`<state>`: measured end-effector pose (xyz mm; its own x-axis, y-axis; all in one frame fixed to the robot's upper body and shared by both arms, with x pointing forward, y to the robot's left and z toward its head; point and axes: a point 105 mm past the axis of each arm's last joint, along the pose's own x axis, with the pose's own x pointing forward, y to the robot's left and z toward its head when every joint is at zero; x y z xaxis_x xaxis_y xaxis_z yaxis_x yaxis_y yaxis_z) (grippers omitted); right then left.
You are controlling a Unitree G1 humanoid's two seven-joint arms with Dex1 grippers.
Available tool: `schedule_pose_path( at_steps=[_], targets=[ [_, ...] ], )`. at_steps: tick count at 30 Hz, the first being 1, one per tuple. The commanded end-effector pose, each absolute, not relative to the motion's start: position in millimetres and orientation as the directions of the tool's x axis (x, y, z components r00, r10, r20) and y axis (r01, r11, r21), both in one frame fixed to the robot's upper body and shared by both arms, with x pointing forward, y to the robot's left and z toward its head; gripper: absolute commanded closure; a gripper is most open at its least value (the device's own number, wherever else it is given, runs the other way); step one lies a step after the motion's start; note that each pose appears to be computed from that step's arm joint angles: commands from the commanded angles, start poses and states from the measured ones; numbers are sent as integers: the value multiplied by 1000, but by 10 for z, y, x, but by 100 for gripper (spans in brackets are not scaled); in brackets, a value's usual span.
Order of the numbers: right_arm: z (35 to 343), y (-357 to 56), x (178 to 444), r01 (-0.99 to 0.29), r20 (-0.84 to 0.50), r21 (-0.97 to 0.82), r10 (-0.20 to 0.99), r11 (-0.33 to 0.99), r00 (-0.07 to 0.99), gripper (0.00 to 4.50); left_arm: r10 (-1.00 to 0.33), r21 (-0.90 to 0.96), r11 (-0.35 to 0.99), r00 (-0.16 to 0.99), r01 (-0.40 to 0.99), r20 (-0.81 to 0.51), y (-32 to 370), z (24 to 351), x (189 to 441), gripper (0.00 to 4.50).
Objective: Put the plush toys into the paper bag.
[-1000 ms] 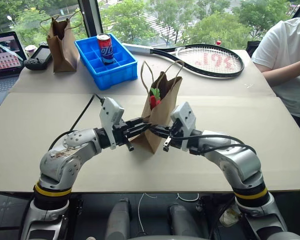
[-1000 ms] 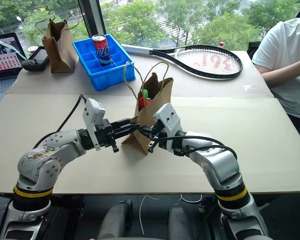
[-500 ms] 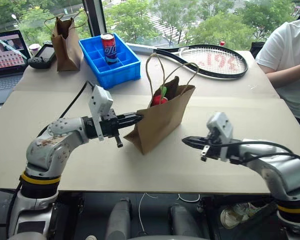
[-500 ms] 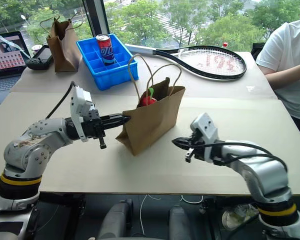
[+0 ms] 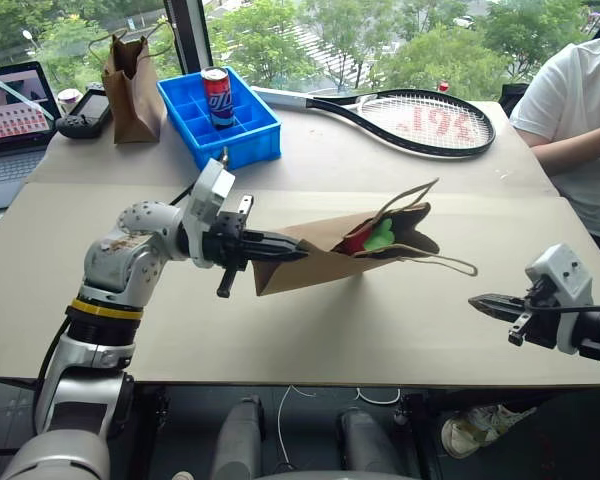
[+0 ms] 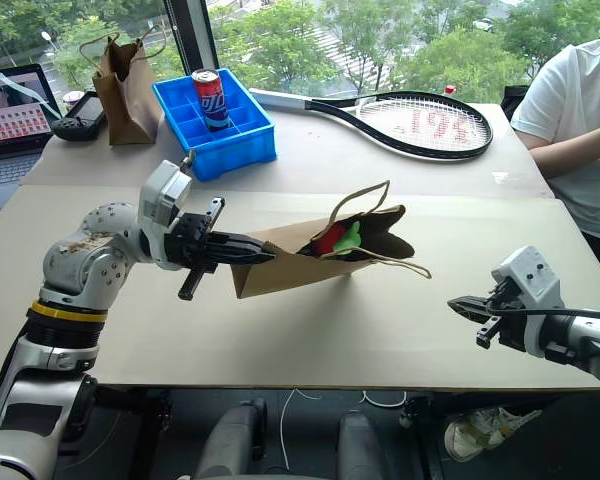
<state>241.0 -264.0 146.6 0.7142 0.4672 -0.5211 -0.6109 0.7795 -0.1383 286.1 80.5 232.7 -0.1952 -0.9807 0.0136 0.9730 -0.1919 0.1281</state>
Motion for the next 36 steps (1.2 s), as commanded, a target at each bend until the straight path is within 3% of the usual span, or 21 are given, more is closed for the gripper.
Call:
schedule_pose_path(
  at_steps=[1,12,22,36],
  targets=[
    [1608,-2685,2374,-583,-487,-192,439,789,755,450,-966,171,-228,-245,958,80,801,2548,2819,440],
    [1625,-2714,2395,-576,-494,-202,426,792,758,450,-934,146,-170,-207,975,290,884,2917,2818,440],
    [1619,-2628,2464,-611,-500,-197,458,766,735,450,-998,101,-27,-32,995,55,1261,2412,2866,440],
    [1593,-2400,2565,-696,-477,-151,565,702,673,450,-977,163,208,213,964,-18,1725,2430,2971,440]
  ],
)
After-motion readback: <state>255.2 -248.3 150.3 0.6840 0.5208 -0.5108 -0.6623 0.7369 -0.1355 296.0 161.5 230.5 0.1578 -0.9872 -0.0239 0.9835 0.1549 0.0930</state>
